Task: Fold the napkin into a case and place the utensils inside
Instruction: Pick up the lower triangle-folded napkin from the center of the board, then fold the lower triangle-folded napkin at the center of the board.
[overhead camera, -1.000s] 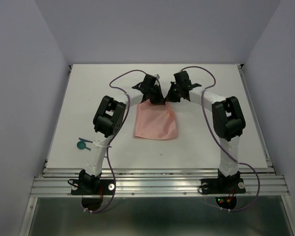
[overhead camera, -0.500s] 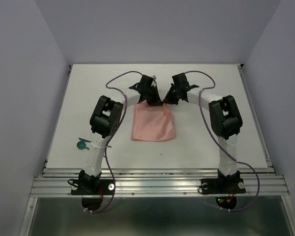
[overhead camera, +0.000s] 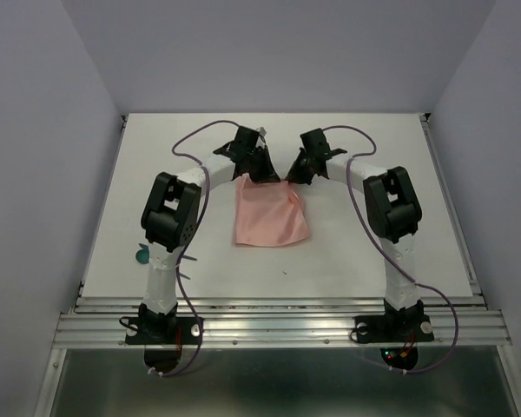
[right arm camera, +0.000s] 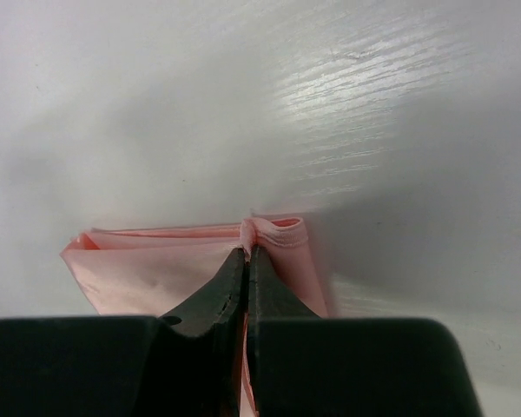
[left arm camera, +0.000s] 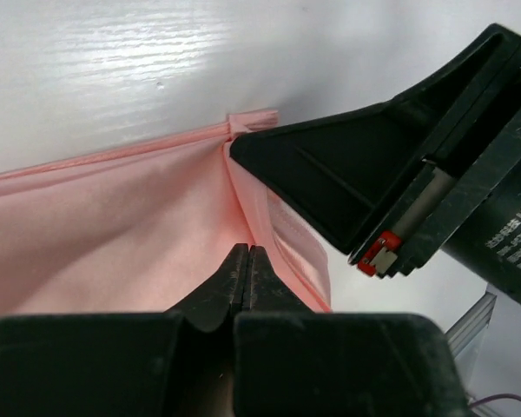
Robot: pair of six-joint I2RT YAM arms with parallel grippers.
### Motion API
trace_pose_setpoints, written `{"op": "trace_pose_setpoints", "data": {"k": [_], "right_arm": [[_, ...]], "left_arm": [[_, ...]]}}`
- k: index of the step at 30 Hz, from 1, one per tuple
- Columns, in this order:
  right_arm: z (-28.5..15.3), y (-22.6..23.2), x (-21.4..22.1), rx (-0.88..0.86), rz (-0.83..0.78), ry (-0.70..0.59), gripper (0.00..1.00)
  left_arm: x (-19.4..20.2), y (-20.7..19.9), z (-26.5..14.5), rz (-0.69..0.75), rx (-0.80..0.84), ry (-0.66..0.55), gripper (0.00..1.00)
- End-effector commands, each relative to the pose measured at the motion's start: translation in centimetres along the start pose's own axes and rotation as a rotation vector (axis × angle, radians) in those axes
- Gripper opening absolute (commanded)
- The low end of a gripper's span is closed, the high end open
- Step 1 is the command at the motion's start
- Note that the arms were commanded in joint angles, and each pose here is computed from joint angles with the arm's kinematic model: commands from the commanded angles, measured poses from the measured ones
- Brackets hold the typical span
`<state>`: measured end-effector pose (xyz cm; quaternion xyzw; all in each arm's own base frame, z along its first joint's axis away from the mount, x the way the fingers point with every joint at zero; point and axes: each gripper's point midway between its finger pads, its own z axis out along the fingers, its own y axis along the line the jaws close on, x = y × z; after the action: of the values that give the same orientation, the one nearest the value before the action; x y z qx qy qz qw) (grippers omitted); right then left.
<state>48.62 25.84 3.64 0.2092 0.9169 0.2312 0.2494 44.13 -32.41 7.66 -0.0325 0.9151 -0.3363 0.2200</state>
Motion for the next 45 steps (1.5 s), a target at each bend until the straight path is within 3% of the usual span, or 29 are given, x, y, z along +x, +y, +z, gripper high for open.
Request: {"op": "trace_pose_setpoints", "data": {"k": [1, 7, 17, 33, 45], "right_arm": [[0.5, 0.2, -0.3, 0.037, -0.005, -0.027, 0.01], [0.5, -0.5, -0.6, 0.121, -0.040, -0.065, 0.01], [-0.7, 1.0, -1.3, 0.125, -0.075, -0.124, 0.01], [-0.1, 2.9, -0.4, 0.117, -0.097, -0.119, 0.01], [2.1, -0.7, -0.1, 0.261, -0.080, -0.177, 0.01]], "left_arm": [[-0.2, 1.5, -2.0, -0.002, -0.037, -0.024, 0.00], [1.5, 6.6, -2.1, -0.030, -0.172, 0.008, 0.00], [4.3, 9.8, -1.2, -0.054, -0.238, 0.054, 0.00], [4.7, 9.5, -0.9, -0.052, -0.214, 0.070, 0.00], [4.5, 8.6, -1.9, -0.044, -0.195, 0.058, 0.00]]}}
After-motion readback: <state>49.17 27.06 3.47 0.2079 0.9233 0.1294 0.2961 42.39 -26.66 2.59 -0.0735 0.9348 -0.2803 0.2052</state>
